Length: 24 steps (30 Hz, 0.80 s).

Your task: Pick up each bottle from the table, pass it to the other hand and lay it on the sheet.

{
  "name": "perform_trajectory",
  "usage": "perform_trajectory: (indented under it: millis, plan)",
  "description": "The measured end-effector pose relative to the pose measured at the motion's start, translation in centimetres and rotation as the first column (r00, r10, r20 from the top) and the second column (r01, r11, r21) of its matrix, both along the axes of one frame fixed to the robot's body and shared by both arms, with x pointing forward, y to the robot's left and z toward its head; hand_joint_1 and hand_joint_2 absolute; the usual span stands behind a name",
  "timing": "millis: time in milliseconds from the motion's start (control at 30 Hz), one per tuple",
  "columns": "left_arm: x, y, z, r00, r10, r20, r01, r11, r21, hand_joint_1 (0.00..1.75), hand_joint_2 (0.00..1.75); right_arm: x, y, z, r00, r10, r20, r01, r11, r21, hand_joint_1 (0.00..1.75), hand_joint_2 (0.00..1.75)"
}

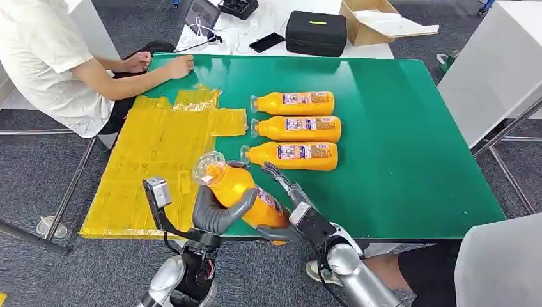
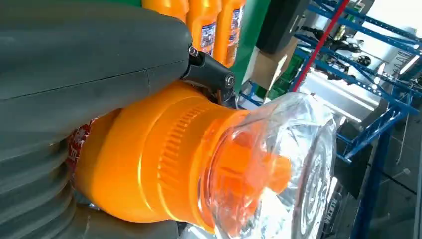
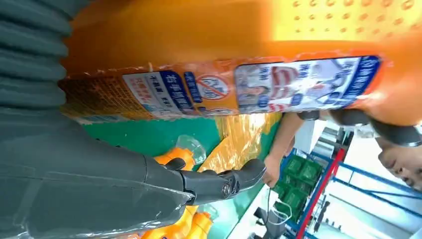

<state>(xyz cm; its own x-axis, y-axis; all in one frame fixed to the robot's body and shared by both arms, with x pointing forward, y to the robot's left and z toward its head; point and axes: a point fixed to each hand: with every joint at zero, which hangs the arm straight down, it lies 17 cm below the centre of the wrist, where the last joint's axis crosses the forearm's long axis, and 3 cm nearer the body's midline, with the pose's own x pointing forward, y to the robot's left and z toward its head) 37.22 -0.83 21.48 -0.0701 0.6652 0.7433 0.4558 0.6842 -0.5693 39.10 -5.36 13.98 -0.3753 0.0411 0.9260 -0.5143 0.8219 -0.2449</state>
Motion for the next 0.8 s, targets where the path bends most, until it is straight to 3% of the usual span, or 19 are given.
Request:
perform_trajectory:
  millis: [133, 267, 400, 600, 700, 800]
  plan:
    - [0.0, 0.3, 0.4, 1.0, 0.021, 0.021, -0.022, 1.0, 0.016, 1.75, 1.75, 0.3, -0.2, 0.6, 0.999, -0.03, 0.032, 0.03, 1.0, 0.004, 0.0, 0.0]
    - [0.3, 1.6, 0.3, 0.978, 0.166, 0.123, -0.184, 0.97, 0.159, 1.75, 1.75, 1.4, -2.0, 2.3, 0.977, -0.157, 0.143, 0.159, 0.987, -0.003, 0.0, 0.0]
    - [0.3, 2.1, 0.3, 0.965, 0.204, 0.163, -0.235, 0.951, 0.201, 1.75, 1.75, 1.6, -2.9, 3.2, 0.961, -0.204, 0.187, 0.207, 0.978, -0.001, 0.0, 0.0]
    - [0.6, 3.4, 0.3, 0.925, 0.293, 0.24, -0.355, 0.892, 0.279, 1.75, 1.75, 1.4, -5.8, 4.9, 0.883, -0.348, 0.314, 0.366, 0.931, 0.002, 0.0, 0.0]
    - [0.5, 4.5, 0.5, 0.876, 0.36, 0.319, -0.459, 0.826, 0.328, 1.75, 1.75, 0.5, -7.0, 4.6, 0.861, -0.383, 0.335, 0.407, 0.913, -0.002, 0.0, 0.0]
    - [0.3, 5.8, 1.2, 0.782, 0.424, 0.457, -0.602, 0.703, 0.38, 1.75, 1.75, -0.6, -7.7, 4.2, 0.849, -0.404, 0.341, 0.425, 0.905, 0.012, 0.0, 0.0]
